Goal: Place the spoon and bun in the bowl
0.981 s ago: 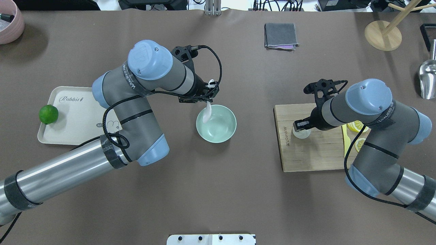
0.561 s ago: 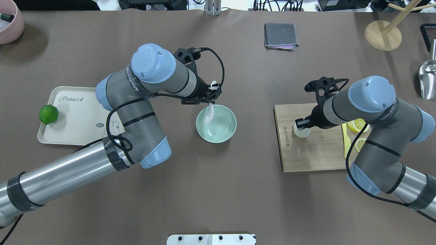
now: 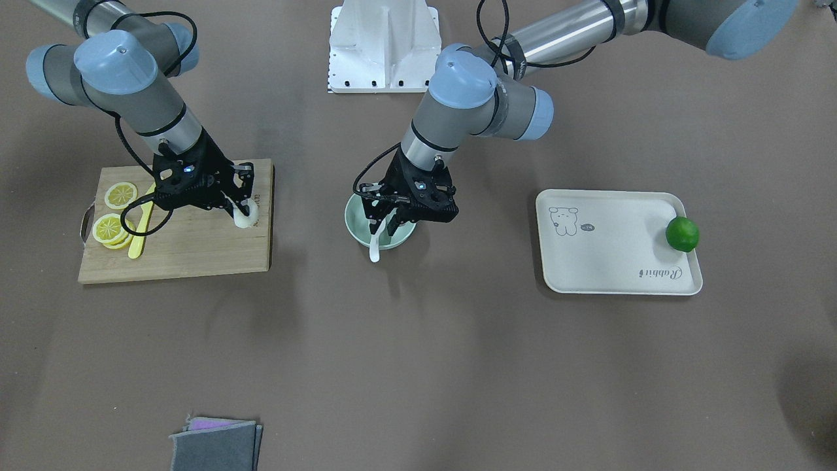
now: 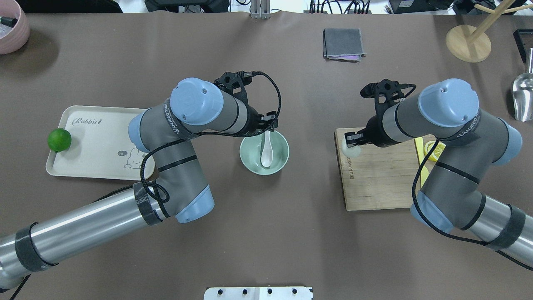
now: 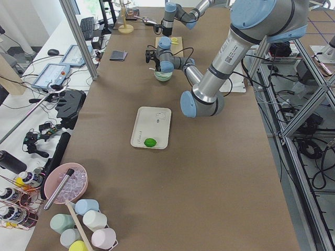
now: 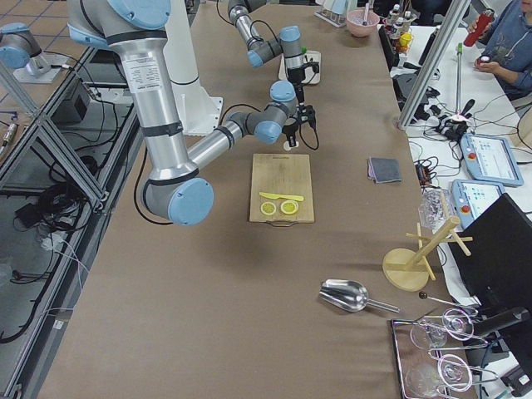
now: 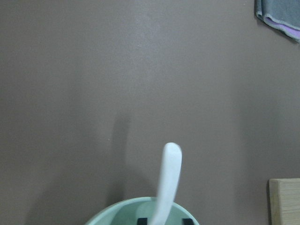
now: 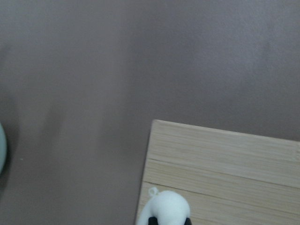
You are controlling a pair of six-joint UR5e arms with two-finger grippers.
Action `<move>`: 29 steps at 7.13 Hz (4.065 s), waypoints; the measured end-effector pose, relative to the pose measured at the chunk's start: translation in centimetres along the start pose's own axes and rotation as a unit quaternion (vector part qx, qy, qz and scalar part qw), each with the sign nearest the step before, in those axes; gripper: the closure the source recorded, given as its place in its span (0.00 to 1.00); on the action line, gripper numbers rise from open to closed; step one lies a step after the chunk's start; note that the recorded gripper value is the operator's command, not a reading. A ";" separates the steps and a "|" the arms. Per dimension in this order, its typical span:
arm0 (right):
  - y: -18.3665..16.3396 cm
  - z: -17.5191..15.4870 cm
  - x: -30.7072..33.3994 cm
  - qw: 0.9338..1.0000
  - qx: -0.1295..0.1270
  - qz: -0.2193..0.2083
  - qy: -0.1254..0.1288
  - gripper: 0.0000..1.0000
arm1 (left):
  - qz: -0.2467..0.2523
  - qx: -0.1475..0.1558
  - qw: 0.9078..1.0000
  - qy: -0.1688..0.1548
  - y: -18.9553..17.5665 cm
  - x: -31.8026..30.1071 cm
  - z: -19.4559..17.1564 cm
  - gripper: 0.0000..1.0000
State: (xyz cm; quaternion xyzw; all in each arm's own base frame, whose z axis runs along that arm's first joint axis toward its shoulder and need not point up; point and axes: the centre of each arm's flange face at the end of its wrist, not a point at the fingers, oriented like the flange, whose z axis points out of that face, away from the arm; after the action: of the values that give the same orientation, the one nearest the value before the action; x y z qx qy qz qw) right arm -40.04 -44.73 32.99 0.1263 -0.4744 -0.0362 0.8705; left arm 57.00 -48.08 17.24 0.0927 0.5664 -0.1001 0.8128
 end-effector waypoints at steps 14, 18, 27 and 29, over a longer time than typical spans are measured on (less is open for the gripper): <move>2.7 -1.1 -12.5 0.995 0.064 0.070 -0.028 0.00 | 0.037 -0.076 0.996 -0.013 -8.0 -26.9 -20.5 0.02; -2.6 -6.0 2.8 0.998 0.017 0.065 0.005 0.00 | 0.059 -0.055 0.996 -0.033 -9.9 -32.0 -23.7 0.02; 2.0 -21.7 47.3 0.982 -0.082 -0.112 0.126 0.00 | 0.206 -0.076 0.953 -0.206 -5.8 -65.1 -42.2 0.02; 2.2 -21.8 47.6 0.982 -0.083 -0.112 0.126 0.00 | 0.183 -0.088 0.953 -0.226 -5.6 -66.4 -42.1 0.02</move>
State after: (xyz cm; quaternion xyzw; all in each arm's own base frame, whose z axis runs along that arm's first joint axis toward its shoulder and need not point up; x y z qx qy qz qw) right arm 4.10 -47.29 61.13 0.1099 -0.3388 -0.1567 0.9212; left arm -4.96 -38.54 65.01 0.0979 0.3476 0.0817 0.9289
